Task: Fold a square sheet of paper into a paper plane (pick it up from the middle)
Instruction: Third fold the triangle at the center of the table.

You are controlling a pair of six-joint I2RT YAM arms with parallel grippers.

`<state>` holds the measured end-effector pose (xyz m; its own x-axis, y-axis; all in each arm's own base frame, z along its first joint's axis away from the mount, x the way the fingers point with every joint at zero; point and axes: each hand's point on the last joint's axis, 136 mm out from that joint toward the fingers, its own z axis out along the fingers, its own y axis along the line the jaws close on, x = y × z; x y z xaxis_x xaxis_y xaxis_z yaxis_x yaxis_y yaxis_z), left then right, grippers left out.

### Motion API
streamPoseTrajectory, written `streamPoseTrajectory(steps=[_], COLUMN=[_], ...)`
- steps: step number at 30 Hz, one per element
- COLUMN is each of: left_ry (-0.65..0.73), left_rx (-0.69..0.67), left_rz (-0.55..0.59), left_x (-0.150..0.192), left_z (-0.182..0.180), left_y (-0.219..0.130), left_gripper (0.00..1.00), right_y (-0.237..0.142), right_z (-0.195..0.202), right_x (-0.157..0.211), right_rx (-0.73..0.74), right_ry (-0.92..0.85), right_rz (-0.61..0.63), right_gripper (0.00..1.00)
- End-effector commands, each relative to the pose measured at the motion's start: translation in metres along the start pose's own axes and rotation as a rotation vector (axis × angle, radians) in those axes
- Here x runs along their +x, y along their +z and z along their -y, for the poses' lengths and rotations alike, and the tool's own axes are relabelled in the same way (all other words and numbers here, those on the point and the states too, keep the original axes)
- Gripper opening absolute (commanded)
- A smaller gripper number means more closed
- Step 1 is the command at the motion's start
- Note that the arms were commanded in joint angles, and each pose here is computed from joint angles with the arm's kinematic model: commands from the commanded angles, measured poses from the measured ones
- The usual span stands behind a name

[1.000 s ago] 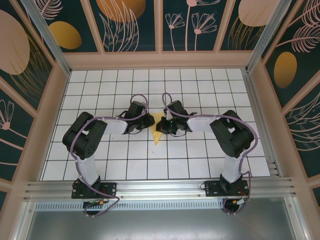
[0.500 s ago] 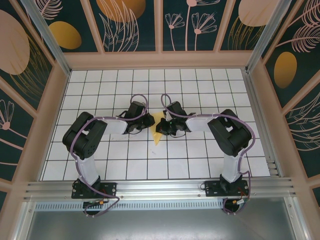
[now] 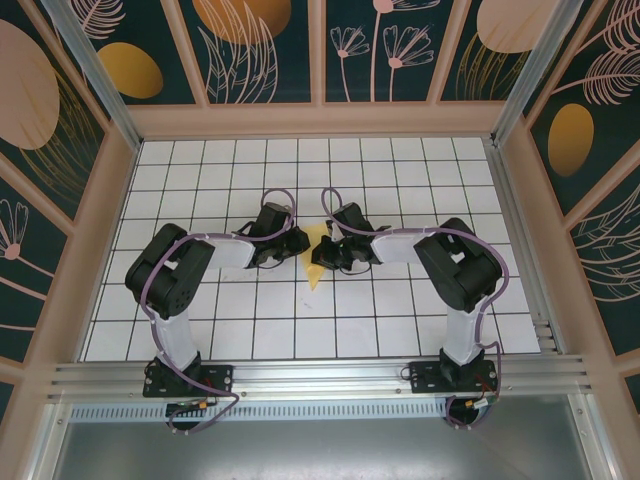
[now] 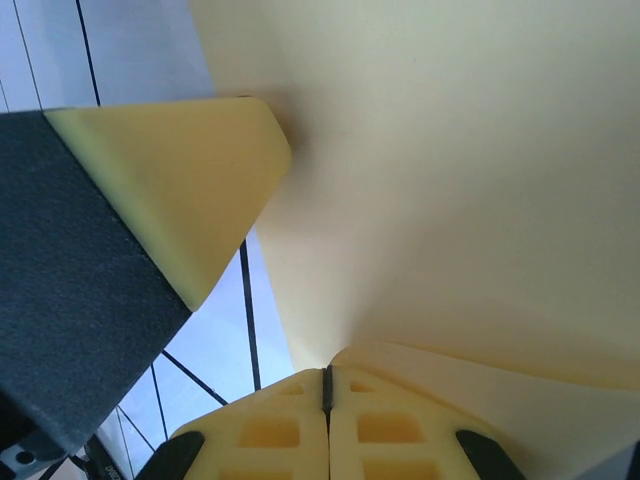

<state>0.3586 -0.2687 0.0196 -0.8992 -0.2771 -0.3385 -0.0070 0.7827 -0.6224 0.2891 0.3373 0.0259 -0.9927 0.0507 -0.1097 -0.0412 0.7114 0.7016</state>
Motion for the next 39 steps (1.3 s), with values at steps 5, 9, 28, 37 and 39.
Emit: streamPoseTrajectory(steps=[5,9,28,37,39], left_ry=[0.011,0.01,0.012,0.012,0.011], left_rx=[-0.01,-0.01,-0.01,-0.007,-0.008], left_rz=[-0.022,-0.023,-0.02,-0.025,-0.026], left_x=[0.0032,0.0032,0.0024,0.0035,0.0042], left_z=[-0.0037,-0.0035,-0.0032,-0.0032,-0.0034], left_y=[0.004,0.004,0.0025,0.003,0.0032], left_gripper=[0.17,0.17,0.17,0.17,0.17], right_y=[0.0072,0.0077,0.0117,0.0136,0.0137], right_z=[-0.0073,-0.0083,-0.0068,-0.0069,-0.006], right_x=[-0.0074,-0.0072,-0.0055,-0.0048,-0.0059], right_rx=[-0.015,-0.02,-0.029,-0.04,-0.038], right_ry=[-0.048,-0.05,-0.056,-0.059,-0.057], right_rz=[0.01,0.007,-0.004,-0.007,-0.005], right_gripper=[0.06,0.06,0.06,0.06,0.06])
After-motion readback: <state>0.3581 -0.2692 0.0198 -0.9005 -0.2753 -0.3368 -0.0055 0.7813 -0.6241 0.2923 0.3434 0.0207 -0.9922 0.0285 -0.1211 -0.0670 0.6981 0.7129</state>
